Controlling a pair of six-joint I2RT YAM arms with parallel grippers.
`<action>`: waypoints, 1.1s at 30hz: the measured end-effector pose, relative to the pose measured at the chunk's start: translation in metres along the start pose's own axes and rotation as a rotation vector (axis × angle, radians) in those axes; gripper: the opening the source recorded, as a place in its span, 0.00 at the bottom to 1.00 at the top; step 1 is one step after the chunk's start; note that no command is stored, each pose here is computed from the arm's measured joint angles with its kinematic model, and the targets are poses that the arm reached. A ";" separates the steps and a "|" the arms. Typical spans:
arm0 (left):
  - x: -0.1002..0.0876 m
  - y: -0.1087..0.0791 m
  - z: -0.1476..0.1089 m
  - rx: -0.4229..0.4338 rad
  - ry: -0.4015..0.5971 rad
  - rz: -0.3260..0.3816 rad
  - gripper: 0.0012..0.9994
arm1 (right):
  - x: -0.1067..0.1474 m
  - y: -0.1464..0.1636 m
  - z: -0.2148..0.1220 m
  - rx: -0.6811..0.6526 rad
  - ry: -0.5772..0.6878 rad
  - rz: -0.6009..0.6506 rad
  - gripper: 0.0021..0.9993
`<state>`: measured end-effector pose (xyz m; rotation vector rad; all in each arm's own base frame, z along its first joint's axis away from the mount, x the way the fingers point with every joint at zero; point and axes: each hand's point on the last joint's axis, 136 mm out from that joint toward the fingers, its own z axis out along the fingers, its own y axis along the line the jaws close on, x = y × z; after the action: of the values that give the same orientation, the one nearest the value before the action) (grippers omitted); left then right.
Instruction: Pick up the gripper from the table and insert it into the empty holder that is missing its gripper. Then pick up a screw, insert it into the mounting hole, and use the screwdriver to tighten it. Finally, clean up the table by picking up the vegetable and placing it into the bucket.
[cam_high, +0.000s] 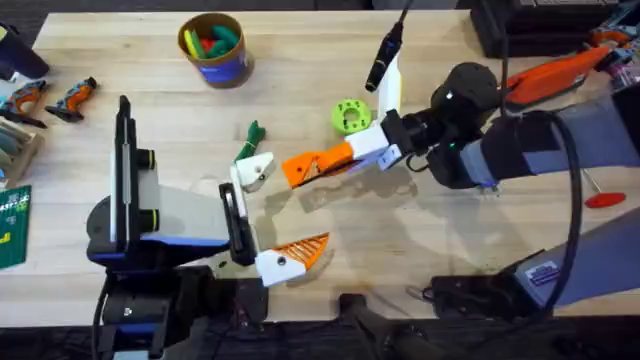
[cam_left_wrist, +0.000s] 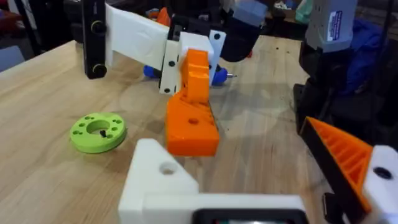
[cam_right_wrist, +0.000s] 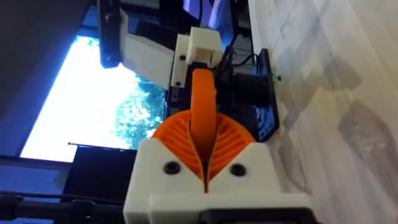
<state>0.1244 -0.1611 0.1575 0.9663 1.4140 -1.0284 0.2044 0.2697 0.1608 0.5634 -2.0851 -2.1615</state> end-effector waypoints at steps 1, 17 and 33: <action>0.000 0.000 0.000 0.000 0.000 0.000 0.99 | 0.000 0.000 0.001 -0.001 0.002 0.007 0.01; 0.000 0.000 0.000 0.000 0.000 0.000 0.99 | 0.024 -0.021 0.009 0.021 -0.068 0.209 0.01; 0.000 0.000 0.000 0.000 0.000 0.000 0.99 | 0.022 0.017 0.022 -0.007 -0.083 -0.002 0.01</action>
<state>0.1244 -0.1611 0.1576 0.9664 1.4137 -1.0282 0.1738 0.2823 0.1735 0.4835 -2.1177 -2.2294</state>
